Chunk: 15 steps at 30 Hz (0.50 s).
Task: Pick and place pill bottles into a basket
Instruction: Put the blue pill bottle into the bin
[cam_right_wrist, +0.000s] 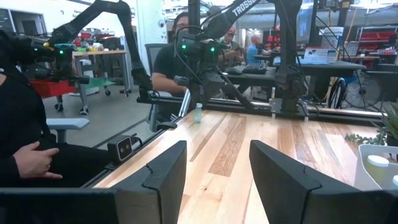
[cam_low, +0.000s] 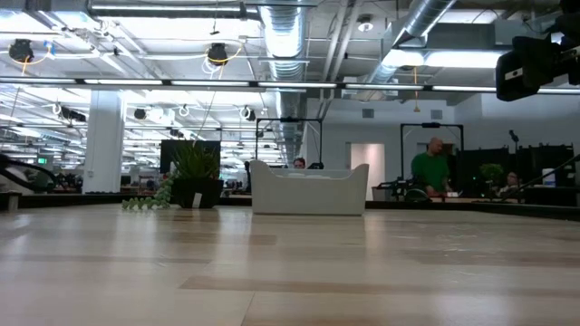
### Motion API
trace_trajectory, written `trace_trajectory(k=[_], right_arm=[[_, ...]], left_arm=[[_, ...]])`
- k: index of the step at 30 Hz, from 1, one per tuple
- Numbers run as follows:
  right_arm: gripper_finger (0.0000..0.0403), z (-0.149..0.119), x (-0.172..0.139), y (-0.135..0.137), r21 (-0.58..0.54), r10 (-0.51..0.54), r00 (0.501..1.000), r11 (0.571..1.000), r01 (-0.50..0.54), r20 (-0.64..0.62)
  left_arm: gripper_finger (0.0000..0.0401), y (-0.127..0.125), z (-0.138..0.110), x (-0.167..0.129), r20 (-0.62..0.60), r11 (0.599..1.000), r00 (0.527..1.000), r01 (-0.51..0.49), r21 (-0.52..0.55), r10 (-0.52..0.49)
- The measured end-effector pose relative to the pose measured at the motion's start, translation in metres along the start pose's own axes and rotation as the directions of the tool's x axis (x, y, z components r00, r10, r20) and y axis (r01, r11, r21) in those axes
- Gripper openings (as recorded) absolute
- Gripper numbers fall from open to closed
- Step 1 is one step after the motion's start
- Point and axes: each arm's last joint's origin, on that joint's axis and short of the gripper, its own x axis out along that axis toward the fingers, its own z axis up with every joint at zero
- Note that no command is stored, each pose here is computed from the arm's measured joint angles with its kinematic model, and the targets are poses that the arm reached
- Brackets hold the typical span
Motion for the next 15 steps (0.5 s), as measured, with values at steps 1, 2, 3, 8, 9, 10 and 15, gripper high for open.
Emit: trace_trajectory(k=[1,2,3,8,9,10,15], right_arm=[[0.0168,0.000,0.000,0.000,0.000,0.000,1.000,1.000,0.000,0.000],[0.0168,0.000,0.000,0.000,0.000,0.000,1.000,1.000,0.000,0.000],[0.0168,0.000,0.000,0.000,0.000,0.000,1.000,1.000,0.000,0.000],[0.0168,0.000,0.000,0.000,0.000,0.000,1.000,1.000,0.000,0.000],[0.0168,0.000,0.000,0.000,0.000,0.000,1.000,1.000,0.000,0.000],[0.0168,0.000,0.000,0.000,0.000,0.000,1.000,1.000,0.000,0.000],[0.0168,0.000,0.000,0.000,0.000,0.000,1.000,1.000,0.000,0.000]], left_arm=[[0.0100,0.000,0.000,0.000,-0.001,1.000,1.000,0.000,0.000,0.000],[0.0096,0.000,0.000,0.000,-0.001,1.000,1.000,0.000,0.000,0.000],[0.0095,0.000,0.000,0.000,0.001,1.000,1.000,0.000,0.000,0.000],[0.0116,0.001,0.006,0.000,0.063,1.000,0.998,-0.004,-0.013,0.005],[0.0120,0.001,0.009,-0.001,0.082,1.000,0.997,-0.011,-0.020,0.012],[0.0122,0.002,0.012,-0.001,0.100,1.000,0.995,-0.020,-0.023,0.023],[0.0107,0.006,0.034,-0.003,0.187,0.996,0.979,-0.084,-0.017,0.086]])
